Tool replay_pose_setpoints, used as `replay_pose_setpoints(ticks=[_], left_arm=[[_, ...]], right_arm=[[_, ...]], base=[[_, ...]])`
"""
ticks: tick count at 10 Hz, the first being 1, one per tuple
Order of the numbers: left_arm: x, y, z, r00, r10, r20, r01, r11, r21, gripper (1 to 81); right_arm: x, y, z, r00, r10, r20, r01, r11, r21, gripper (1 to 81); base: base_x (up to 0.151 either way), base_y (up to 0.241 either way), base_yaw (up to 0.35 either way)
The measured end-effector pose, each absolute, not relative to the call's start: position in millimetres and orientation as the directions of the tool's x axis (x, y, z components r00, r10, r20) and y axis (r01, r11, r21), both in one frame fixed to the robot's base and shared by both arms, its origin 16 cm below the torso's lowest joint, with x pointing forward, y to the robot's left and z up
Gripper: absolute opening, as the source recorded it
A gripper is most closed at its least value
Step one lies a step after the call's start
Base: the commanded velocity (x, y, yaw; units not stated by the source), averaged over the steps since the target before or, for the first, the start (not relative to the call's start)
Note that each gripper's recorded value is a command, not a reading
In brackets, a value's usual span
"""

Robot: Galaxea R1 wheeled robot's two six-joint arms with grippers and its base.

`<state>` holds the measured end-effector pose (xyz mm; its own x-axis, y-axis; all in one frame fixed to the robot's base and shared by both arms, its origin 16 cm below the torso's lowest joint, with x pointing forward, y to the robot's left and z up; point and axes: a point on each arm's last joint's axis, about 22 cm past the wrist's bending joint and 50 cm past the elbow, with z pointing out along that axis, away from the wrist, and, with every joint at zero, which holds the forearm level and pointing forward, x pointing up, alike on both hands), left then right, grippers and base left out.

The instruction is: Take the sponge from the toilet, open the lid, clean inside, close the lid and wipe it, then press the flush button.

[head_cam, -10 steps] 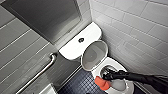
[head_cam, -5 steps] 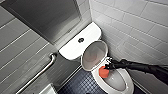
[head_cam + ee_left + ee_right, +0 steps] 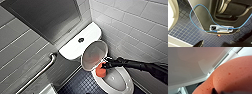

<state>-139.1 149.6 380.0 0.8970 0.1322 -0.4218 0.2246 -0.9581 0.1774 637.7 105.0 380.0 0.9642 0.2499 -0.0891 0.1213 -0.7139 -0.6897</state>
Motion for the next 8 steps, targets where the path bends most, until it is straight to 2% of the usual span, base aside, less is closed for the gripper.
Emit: replay_pose_setpoints(ticks=[4,8], left_arm=[[-139,150,380,0.897,0.132,-0.422,0.225,-0.958,0.177,81.1],[-139,148,380,0.897,0.132,-0.422,0.226,-0.958,0.179,81.1]], right_arm=[[622,130,368,0.971,0.215,-0.104,0.081,-0.707,-0.703,1.0],[530,164,336,0.966,0.177,-0.186,-0.016,-0.681,-0.732,1.0]], base=[[0.0,0.0,0.0],[0.0,0.0,0.0]])
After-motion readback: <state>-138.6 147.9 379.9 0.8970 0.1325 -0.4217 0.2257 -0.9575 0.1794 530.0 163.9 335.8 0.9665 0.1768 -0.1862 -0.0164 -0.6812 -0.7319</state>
